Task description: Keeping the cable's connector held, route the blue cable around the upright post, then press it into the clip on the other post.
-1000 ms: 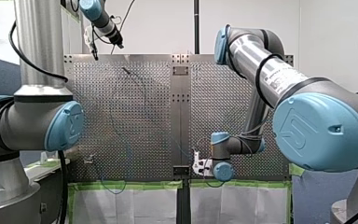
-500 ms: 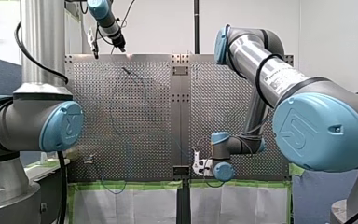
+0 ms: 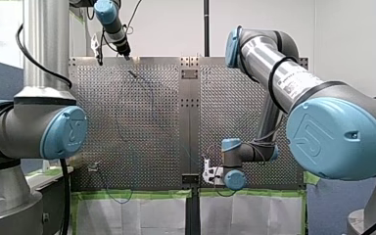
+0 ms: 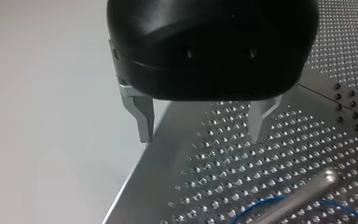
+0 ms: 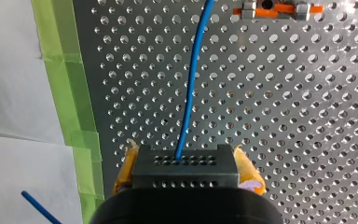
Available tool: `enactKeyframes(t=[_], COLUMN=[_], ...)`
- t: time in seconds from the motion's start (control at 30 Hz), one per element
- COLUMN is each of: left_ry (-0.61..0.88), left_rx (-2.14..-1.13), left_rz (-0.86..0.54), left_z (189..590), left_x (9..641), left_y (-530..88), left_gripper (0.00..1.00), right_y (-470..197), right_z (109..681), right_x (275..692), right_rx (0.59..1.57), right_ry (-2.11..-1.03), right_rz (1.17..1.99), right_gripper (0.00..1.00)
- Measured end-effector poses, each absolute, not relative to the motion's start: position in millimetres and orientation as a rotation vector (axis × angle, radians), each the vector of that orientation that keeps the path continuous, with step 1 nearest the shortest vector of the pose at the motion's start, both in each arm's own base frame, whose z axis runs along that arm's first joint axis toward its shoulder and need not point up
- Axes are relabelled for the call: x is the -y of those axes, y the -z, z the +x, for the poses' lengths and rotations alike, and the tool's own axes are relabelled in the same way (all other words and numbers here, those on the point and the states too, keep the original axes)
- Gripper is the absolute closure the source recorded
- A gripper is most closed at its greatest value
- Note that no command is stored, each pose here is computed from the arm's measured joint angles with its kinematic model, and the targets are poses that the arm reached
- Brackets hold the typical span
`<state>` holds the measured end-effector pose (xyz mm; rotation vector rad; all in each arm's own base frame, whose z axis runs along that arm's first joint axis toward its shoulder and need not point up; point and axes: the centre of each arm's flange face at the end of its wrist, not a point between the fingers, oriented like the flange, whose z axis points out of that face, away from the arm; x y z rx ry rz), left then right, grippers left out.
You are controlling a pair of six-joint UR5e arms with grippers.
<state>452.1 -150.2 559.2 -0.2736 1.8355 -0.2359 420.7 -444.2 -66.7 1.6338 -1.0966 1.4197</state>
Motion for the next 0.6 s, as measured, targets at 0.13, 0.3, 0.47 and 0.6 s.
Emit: enactKeyframes(t=[0.13, 0.3, 0.47, 0.6], left_ry=[0.237, 0.238, 0.239, 0.225], left_rx=[-1.845, -1.857, -1.860, -1.863], left_rz=[-0.272, -0.265, -0.261, -0.269], left_z=[452, 451, 450, 448], left_x=[152, 155, 158, 158], left_y=[-553, -547, -546, -546], left_gripper=[0.00, 0.00, 0.00, 0.00], right_y=[66, 67, 66, 67], right_z=[421, 421, 421, 421], right_x=[444, 444, 444, 444], right_rx=[1.096, 1.096, 1.097, 1.097], right_ry=[-1.420, -1.420, -1.419, -1.418], right_rz=[1.633, 1.634, 1.635, 1.636], right_gripper=[1.00, 1.00, 1.00, 1.00])
